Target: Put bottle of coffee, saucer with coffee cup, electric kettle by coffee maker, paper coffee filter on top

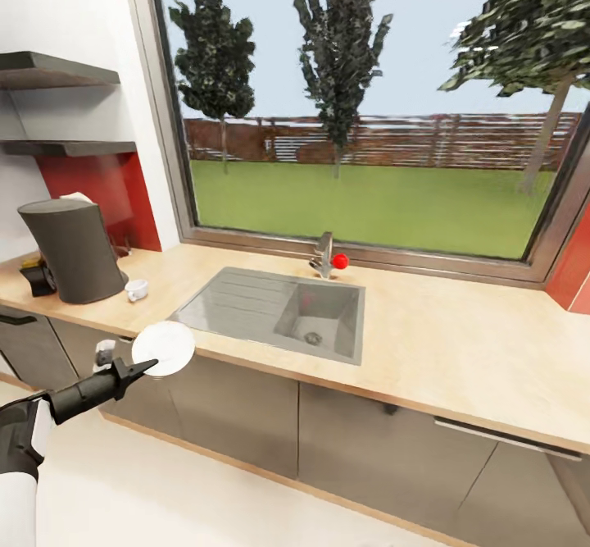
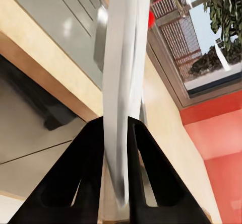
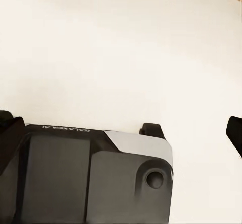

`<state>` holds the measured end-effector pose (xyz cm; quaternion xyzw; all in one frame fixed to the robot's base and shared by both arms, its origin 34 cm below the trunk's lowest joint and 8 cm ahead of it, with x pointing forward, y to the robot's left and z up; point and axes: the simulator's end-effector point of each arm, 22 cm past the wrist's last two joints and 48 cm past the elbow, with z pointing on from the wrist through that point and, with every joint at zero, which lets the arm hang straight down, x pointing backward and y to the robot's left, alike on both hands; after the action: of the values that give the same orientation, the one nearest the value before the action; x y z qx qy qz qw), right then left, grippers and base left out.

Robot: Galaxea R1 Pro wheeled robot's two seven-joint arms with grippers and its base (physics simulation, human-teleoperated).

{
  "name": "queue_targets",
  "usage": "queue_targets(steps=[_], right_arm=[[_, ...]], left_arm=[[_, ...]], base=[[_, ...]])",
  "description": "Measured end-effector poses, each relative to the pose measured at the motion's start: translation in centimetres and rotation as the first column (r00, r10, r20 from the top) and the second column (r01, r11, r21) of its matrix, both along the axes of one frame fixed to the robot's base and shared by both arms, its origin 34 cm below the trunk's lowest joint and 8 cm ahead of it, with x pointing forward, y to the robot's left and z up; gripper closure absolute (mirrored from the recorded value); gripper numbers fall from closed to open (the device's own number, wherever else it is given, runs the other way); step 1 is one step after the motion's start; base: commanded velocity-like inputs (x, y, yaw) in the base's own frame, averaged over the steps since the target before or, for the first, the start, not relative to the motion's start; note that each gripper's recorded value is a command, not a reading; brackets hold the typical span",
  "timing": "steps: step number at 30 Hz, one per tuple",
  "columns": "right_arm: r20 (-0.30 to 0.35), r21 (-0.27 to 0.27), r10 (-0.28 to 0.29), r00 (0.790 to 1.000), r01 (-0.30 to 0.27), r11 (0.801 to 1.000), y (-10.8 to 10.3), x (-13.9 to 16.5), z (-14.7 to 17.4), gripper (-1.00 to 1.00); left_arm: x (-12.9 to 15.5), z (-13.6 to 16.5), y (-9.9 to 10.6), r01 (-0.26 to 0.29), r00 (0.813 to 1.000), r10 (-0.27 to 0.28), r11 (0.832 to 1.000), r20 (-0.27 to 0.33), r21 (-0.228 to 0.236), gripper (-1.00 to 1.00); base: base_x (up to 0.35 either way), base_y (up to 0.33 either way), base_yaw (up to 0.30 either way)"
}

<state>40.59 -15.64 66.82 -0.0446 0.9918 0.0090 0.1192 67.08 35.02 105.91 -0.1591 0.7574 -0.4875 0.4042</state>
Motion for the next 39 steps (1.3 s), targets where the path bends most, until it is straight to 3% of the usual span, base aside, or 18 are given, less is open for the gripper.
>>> queue_targets(steps=[8, 23, 31, 34, 36, 39], right_arm=[[0.0, 0.0, 0.0, 1.0, 0.0, 1.0, 0.0, 0.0, 0.0, -1.0], [0.008, -0.001, 0.001, 1.0, -0.001, 1.0, 0.0, 0.2, 0.3, -1.0], [0.01, -0.002, 0.001, 1.0, -0.001, 1.0, 0.0, 0.2, 0.3, -1.0], [0.007, -0.002, 0.001, 1.0, -0.001, 1.0, -0.1, -0.1, 0.2, -1.0], [0.006, -0.002, 0.001, 1.0, -0.001, 1.0, -0.1, -0.1, 0.2, -1.0], [0.004, -0.002, 0.001, 1.0, -0.001, 1.0, -0.1, -0.3, 0.2, -1.0]], left_arm=[[0.0, 0.0, 0.0, 0.0, 1.0, 0.0, 1.0, 0.0, 0.0, 1.0], [-0.1, 0.7, 0.1, -0.003, 1.0, 0.003, 1.0, 0.01, 0.002, 1.0], [0.0, 0.3, 0.1, -0.006, 1.0, 0.006, 1.0, 0.001, 0.015, 1.0], [0.4, -1.2, 0.6, -0.04, 0.998, 0.043, 0.997, -0.049, 0.061, 1.0], [1.1, -2.6, 1.7, -0.091, 0.989, 0.105, 0.987, -0.105, 0.131, 1.0], [4.6, -0.3, 1.0, -0.129, 0.984, 0.146, 0.979, -0.1, 0.161, 1.0]], base=[[0.27, 0.109, 0.038], [-0.047, 0.265, 0.219], [0.004, 0.048, 0.264], [0.0, 0.004, 0.272], [0.0, 0.001, 0.273], [0.0, 0.0, 0.252]])
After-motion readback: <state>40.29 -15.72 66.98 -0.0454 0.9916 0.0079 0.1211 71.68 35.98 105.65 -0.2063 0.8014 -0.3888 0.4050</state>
